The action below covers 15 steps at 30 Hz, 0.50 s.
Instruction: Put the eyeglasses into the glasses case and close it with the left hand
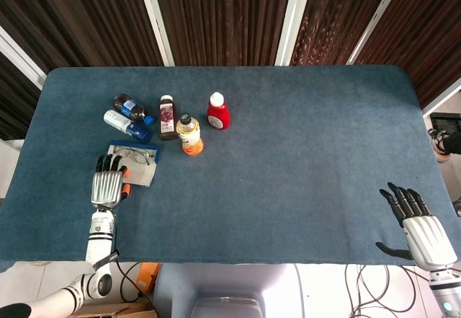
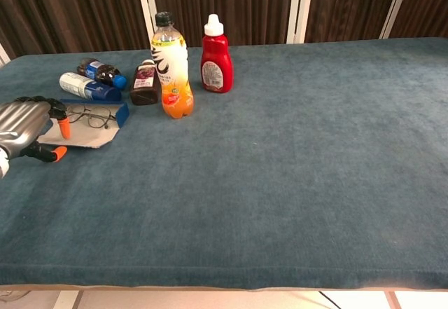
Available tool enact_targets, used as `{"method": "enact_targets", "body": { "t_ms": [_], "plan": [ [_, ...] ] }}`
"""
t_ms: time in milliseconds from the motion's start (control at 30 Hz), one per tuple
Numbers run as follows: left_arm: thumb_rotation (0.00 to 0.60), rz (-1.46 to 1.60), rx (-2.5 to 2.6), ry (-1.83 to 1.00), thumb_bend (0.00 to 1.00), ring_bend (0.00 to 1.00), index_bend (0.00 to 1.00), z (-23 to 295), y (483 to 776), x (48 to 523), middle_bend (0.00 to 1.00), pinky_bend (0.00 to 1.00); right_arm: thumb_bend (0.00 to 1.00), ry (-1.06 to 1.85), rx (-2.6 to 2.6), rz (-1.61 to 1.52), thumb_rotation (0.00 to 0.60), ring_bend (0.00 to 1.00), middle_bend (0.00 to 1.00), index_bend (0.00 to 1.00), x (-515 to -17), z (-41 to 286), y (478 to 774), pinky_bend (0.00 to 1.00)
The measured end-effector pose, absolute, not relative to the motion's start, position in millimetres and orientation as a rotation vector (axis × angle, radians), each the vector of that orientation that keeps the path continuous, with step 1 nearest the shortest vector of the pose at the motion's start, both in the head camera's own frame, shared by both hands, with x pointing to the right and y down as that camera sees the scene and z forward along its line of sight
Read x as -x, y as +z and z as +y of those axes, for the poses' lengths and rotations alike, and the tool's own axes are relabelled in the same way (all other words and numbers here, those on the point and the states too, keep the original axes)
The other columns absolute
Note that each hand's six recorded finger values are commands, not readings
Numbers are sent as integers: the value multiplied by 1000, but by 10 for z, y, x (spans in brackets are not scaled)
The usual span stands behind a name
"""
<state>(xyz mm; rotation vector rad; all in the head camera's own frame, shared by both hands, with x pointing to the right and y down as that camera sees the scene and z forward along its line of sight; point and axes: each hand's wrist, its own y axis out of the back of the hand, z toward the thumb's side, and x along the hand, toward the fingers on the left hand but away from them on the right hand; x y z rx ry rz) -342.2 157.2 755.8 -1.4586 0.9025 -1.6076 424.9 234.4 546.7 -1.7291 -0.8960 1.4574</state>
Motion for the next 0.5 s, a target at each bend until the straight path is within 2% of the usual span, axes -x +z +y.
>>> {"method": "enact_targets", "body": {
  "t_ms": [267, 500],
  "plan": [
    [600, 917, 1434, -1617, 320, 112, 525, 1490, 7592, 3421, 191, 118, 150, 1459, 1729, -897, 600, 0, 0, 0, -4251, 2340, 5469, 0],
    [600, 920, 1424, -1607, 501, 127, 619, 1465, 7619, 3377, 216, 116, 150, 1462, 1728, -895, 600, 0, 0, 0, -4256, 2336, 5474, 0]
  ]
}}
